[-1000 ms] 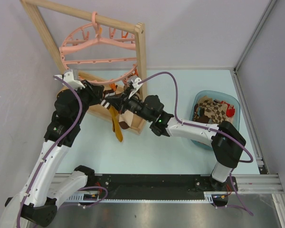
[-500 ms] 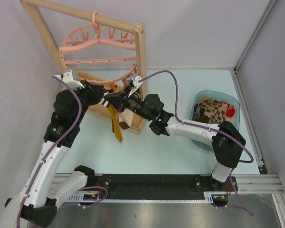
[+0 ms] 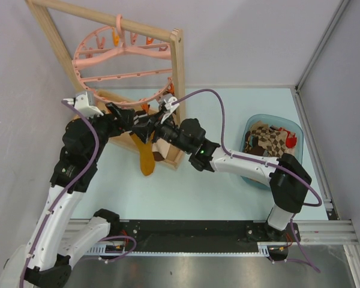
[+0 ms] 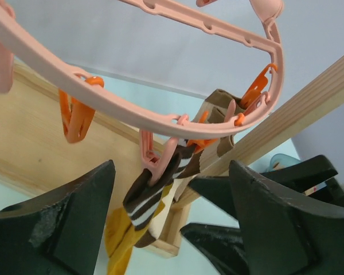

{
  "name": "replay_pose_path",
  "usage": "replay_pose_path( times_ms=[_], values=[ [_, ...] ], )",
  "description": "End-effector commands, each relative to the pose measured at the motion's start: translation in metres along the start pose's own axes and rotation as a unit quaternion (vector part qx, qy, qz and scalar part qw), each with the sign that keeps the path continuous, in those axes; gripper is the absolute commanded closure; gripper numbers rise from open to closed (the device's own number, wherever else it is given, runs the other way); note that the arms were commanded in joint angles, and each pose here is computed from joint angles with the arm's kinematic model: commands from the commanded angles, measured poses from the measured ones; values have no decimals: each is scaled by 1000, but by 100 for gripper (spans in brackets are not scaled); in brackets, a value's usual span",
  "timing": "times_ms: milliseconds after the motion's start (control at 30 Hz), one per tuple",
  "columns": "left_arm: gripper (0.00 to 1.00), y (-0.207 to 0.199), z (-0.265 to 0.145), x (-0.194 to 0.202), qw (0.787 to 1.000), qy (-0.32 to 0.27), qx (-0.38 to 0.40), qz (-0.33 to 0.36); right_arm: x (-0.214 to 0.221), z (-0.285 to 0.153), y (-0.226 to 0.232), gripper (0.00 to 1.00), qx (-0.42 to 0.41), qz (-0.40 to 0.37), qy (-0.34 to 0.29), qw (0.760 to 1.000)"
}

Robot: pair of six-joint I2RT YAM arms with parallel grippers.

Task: Clip the socks to the hanger
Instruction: Open the clamp at the hanger.

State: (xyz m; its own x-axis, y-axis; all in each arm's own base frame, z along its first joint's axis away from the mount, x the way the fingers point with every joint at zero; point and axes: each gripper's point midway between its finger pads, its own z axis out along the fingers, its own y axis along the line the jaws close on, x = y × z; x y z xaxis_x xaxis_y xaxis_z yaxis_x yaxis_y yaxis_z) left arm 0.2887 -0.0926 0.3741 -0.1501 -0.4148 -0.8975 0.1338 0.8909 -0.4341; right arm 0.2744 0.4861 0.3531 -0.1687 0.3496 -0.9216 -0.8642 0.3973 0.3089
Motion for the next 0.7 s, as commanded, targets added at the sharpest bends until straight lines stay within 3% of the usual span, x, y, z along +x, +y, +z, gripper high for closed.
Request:
replay_pose_path(
  times_ms=[0,333,667],
  values=[
    [13,0,-25,-33,999,-41,-8,23,-46,-9,-1,41,35,-37,-33,998],
    [5,8,-69,-69,993,-85,-31,71,-57,-44,-57,30,180,-106,-8,978],
    [3,15,-50,-60,994,-29,-46,91,-78,-103,-74,21,242,-146,28,959]
  ],
)
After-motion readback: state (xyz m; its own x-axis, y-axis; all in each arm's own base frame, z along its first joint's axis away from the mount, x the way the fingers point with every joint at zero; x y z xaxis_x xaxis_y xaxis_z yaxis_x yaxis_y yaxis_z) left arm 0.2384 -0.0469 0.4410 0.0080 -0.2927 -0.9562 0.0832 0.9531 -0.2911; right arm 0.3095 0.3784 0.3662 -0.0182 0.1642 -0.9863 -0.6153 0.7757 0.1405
